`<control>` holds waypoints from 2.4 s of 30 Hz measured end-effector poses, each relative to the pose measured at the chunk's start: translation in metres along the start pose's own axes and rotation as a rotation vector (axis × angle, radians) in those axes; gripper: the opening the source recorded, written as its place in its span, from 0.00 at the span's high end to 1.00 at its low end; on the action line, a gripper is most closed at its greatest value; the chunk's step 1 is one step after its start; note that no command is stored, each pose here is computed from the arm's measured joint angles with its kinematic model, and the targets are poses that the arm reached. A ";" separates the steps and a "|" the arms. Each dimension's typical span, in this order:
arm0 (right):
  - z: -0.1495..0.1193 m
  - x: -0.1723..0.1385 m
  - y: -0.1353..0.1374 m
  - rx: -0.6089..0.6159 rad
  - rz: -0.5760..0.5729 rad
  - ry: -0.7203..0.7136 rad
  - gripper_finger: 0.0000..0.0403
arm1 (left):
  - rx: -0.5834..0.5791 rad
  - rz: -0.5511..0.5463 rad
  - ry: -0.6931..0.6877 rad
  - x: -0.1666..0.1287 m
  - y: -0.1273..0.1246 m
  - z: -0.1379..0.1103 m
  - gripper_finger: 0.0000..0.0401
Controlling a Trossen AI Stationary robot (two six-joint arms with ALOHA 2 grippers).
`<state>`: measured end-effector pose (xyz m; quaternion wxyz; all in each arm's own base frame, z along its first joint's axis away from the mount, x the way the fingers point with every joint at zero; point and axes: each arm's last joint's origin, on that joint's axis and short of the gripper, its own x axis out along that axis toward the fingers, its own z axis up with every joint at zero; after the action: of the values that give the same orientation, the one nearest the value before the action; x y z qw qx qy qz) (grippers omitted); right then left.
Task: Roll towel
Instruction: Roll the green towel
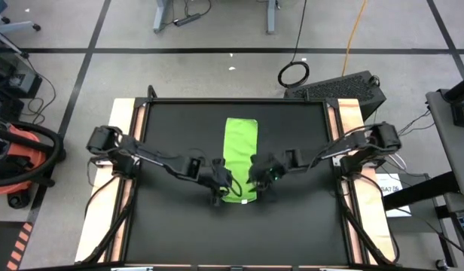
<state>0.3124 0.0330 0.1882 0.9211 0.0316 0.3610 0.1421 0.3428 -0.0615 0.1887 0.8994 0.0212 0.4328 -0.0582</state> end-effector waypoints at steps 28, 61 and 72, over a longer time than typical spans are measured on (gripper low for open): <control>-0.033 0.050 0.051 -0.208 -0.076 0.158 0.62 | 0.074 0.008 0.169 0.045 -0.014 -0.027 0.49; -0.043 0.059 0.051 -0.256 -0.196 0.208 0.56 | 0.038 -0.002 0.148 0.045 -0.012 -0.025 0.49; -0.043 0.059 0.051 -0.274 -0.195 0.209 0.87 | -0.005 0.011 0.148 0.046 -0.004 -0.025 0.49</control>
<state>0.3121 0.0967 0.1262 0.8836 -0.1441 0.4335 0.1027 0.3514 -0.0675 0.1376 0.8653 0.0253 0.4981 -0.0505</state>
